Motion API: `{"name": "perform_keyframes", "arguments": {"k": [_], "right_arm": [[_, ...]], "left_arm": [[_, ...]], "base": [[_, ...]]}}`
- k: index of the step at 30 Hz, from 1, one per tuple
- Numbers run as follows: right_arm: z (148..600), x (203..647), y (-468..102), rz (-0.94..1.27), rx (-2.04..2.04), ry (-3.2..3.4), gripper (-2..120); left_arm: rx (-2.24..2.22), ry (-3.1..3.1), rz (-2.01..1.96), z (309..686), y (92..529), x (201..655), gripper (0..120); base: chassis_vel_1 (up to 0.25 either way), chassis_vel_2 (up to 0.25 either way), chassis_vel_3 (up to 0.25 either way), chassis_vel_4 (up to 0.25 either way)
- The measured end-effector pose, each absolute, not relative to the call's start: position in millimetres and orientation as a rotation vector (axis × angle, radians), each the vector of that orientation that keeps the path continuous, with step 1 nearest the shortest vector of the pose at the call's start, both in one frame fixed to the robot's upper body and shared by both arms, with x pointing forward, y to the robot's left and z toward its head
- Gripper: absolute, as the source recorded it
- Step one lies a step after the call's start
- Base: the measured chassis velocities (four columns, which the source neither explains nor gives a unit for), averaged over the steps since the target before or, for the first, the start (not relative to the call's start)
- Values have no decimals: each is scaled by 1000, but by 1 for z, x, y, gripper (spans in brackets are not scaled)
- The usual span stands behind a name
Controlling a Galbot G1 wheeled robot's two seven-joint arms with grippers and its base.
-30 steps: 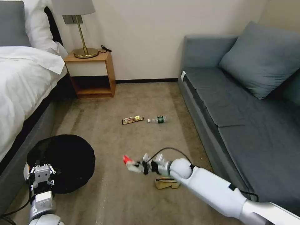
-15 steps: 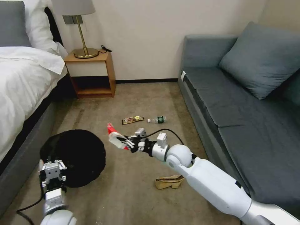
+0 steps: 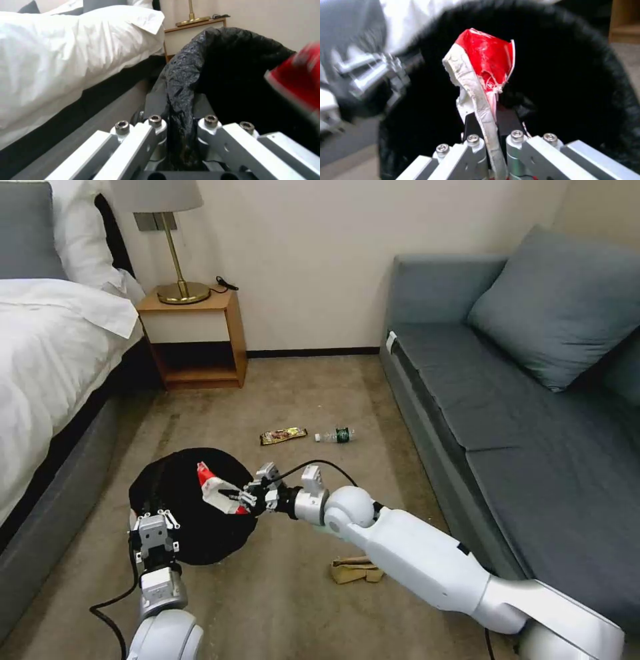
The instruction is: Pick up the trash bin, then pick up the garbage on the floor and place it into the trash bin.
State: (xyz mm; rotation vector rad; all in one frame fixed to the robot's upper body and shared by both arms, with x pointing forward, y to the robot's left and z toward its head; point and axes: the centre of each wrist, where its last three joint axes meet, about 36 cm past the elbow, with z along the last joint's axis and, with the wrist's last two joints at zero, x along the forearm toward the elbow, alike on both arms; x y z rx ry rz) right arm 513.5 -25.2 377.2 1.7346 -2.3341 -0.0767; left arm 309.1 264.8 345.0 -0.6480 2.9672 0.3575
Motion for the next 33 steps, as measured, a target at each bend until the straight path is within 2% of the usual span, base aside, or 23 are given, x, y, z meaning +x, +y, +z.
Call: {"name": "perform_keyframes", "arguments": {"k": [2,6,8,9,13,14,18,19,23,24,27,28,30,33], "right_arm": [[373,515,-21,-52,1736,-2333,5],[367,519,-7,1,1748,-2328,14],[366,522,0,19,1748,-2335,23],[366,522,0,19,1748,-2335,23],[360,528,3,43,1723,-2352,42],[360,528,3,43,1723,-2352,42],[356,530,-1,44,1694,-2382,62],[356,530,-1,44,1694,-2382,62],[361,529,-8,35,1695,-2405,79],[361,529,-8,35,1695,-2405,79],[371,534,-34,73,1675,-2435,93],[371,534,-34,73,1675,-2435,93],[375,538,-63,155,1639,-2439,99],[375,543,-109,281,1558,-2398,100]], "left_arm": [[-645,2968,357,345,265,309,0],[-618,2976,350,344,265,308,0],[-606,2980,347,343,265,307,0],[-606,2980,347,343,265,307,0],[-604,2979,349,342,268,306,0],[-604,2979,349,342,268,306,0],[-605,2973,370,340,277,305,0],[-605,2973,370,340,277,305,0],[-610,2970,376,339,282,304,0],[-610,2970,376,339,282,304,0],[-617,2967,383,339,285,304,0],[-617,2967,383,339,285,304,0],[-620,2964,387,339,287,303,0],[-623,2961,384,339,288,302,0]], "base": [[0,0,0,0],[0,0,0,0],[0,0,0,0],[0,0,0,0],[0,0,0,0],[0,0,0,0],[0,0,0,0],[0,0,0,0],[0,0,0,0],[0,0,0,0],[0,0,0,0],[0,0,0,0],[0,0,0,0],[0,0,0,0]]}}
